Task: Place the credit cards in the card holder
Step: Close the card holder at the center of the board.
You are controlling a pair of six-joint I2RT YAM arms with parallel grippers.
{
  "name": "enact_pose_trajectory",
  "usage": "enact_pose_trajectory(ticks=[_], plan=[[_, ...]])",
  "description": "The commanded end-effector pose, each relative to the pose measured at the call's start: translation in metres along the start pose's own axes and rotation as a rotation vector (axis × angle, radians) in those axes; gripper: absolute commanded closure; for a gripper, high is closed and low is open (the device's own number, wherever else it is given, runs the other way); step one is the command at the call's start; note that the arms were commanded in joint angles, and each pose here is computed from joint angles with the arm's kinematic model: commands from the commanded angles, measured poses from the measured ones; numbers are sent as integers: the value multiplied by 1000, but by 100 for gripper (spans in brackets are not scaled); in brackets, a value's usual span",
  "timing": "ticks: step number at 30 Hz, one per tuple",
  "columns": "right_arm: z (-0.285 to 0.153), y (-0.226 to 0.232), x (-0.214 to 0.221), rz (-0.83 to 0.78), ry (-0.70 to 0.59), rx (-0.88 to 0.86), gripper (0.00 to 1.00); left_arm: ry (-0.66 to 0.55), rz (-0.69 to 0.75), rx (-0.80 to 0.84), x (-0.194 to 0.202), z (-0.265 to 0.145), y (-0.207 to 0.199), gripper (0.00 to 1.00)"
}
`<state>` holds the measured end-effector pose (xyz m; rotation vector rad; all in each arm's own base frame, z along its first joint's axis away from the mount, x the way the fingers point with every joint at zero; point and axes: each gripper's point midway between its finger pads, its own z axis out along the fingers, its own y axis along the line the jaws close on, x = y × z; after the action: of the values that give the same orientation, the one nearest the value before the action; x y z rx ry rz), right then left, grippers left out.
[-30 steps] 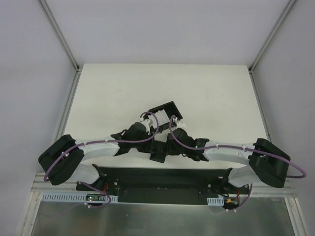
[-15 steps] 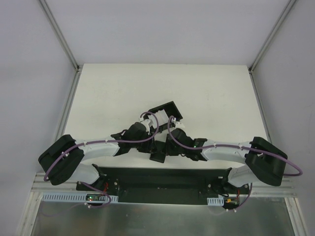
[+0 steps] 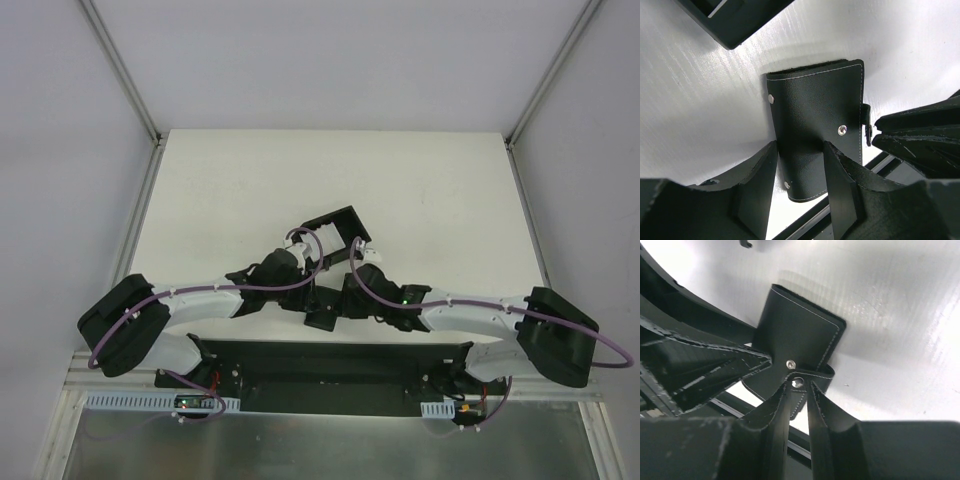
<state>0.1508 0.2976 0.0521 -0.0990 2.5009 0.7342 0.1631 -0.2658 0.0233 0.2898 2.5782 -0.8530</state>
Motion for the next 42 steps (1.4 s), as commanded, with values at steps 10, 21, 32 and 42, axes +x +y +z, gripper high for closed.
enact_pose_trajectory(ticks=[10,21,32,42], plan=[[-3,0,-1,23,-22,-5,78,144,23,-100,43,-2,29,58],[10,11,-1,23,-4,-17,78,154,5,-122,49,-1,29,59],[18,15,6,14,26,-19,80,159,-14,-140,55,2,28,59],[12,18,-3,14,-10,-32,80,175,0,-136,57,5,24,67]])
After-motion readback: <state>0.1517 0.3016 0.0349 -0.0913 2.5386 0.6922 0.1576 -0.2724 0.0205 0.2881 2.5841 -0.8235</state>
